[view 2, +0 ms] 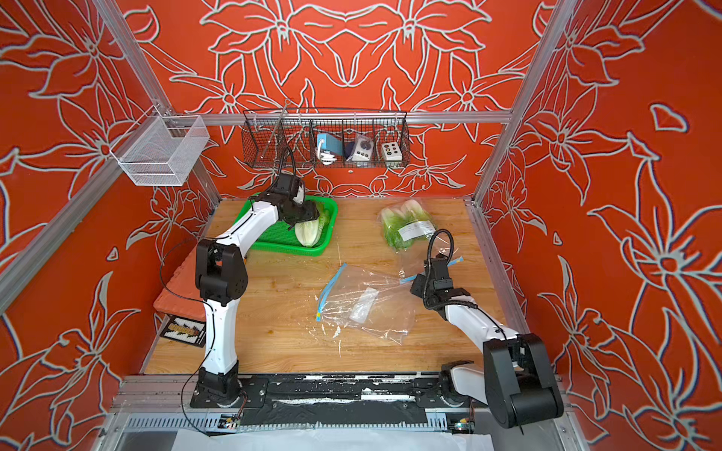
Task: Open the zip-top bag and take out the chinese cabbages
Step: Place the Chinese cabbage in the basket, then move the zipper food storage bag to the center of the board.
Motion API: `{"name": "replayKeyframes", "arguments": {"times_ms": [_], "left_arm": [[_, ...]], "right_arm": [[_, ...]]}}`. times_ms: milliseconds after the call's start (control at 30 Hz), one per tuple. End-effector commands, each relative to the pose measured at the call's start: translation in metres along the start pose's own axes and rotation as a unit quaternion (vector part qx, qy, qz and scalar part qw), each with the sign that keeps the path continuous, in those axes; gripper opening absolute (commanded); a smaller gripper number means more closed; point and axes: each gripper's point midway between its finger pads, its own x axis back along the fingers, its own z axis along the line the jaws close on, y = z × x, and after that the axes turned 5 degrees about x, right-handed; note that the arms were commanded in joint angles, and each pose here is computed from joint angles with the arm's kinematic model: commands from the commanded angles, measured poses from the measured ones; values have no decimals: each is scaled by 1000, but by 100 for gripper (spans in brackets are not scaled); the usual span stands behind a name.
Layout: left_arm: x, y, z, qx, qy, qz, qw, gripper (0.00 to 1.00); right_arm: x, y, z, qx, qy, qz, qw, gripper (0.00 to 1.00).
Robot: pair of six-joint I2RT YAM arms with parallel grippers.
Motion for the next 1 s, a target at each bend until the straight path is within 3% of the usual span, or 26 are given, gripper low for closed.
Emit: {"name": "replayKeyframes", "arguments": {"times_ms": [0,167,300,533,733,967], "left_arm": [[-4,-8,3,-2,0,17,1000,70],[16,3,-3,-4,-4,-12,1000,80],[51,16,-5,-3,0,-60,998,99],[122,2,-13,-7,-38,-150,988,99],[172,-25,-8,-20,-29,-194,980,99],[182,-73,-2,-30,-37,-167,985,99]], "right_arm": [[3,10,5,3,10,-10,1000,0],[10,16,16,13,33,-14,999,0],[29,34,35,47,73,-39,995,0],[49,67,74,114,122,-71,983,0],[28,59,96,59,112,-35,991,0],[11,27,106,-71,95,-51,992,0]]}}
